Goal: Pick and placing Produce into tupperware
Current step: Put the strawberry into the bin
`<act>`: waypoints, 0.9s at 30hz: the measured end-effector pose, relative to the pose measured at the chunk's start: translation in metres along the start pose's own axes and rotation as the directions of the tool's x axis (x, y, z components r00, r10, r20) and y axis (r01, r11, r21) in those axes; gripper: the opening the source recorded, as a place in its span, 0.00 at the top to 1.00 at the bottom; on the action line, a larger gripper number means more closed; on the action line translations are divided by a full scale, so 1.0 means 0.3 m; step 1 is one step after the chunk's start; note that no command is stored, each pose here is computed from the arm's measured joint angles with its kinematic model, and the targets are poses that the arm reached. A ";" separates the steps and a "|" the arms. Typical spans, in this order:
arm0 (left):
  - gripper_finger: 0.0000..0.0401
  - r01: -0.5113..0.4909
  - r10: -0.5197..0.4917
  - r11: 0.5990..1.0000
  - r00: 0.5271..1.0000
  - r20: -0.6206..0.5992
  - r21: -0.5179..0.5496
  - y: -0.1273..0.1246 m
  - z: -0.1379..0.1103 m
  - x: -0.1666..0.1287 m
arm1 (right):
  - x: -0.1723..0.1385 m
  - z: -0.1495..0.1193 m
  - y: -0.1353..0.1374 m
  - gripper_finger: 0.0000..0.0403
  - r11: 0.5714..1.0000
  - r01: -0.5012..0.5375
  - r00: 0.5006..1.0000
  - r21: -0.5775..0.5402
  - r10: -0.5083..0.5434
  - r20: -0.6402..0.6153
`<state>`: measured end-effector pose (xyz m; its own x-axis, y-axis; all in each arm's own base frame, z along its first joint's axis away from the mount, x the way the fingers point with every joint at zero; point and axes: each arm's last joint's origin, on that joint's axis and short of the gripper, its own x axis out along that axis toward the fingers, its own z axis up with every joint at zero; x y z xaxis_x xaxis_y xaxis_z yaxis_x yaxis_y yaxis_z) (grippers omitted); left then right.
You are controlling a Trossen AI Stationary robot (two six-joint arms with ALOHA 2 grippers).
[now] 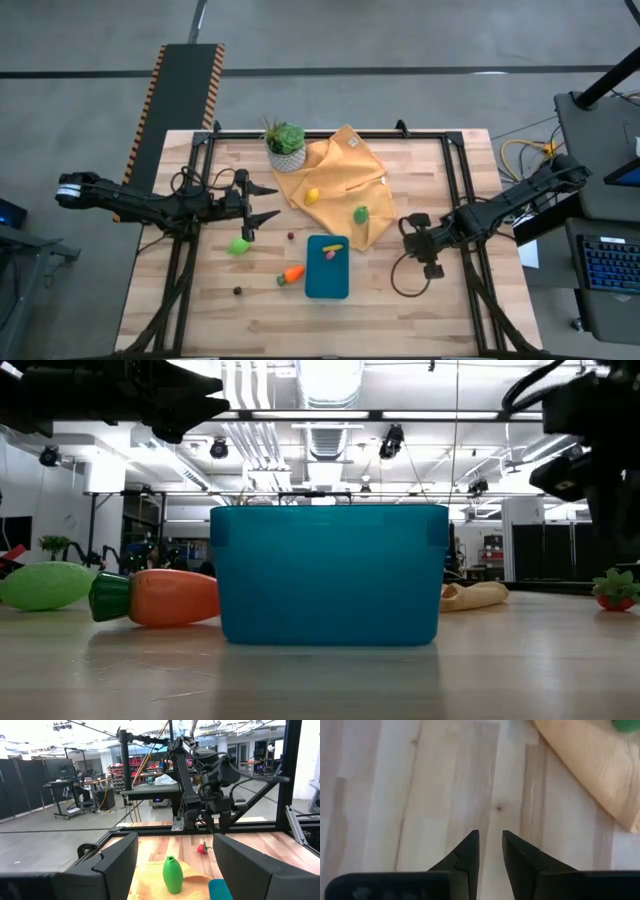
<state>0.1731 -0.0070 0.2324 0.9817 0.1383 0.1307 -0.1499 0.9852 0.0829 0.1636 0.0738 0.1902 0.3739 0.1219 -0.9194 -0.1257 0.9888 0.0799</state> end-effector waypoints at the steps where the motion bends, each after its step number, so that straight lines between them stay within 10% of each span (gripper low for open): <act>1: 0.39 0.000 0.000 1.000 1.000 0.000 0.000 0.000 0.000 0.000 | 0.006 0.001 0.001 0.81 0.999 0.003 1.000 0.041 -0.003 -0.010; 14: 0.39 -0.002 0.002 1.000 1.000 0.019 -0.005 0.001 0.007 0.000 | -0.112 0.045 0.000 0.85 0.975 0.095 0.954 0.201 -0.146 0.262; 23: 0.39 -0.002 0.002 1.000 1.000 0.020 -0.005 0.001 0.008 0.000 | -0.312 0.047 0.033 0.86 0.991 -0.011 0.724 0.134 -0.084 0.684; 27: 0.39 -0.002 0.003 1.000 1.000 0.020 -0.005 0.001 0.008 0.001 | -0.324 0.024 0.037 0.86 0.998 0.016 0.722 0.067 -0.058 0.689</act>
<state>0.1730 -0.0070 0.2347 0.9788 0.1387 0.1509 -0.1517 0.9854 0.0778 0.1324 0.0734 0.2833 0.9107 0.0896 -0.4033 -0.0578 0.9942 0.0904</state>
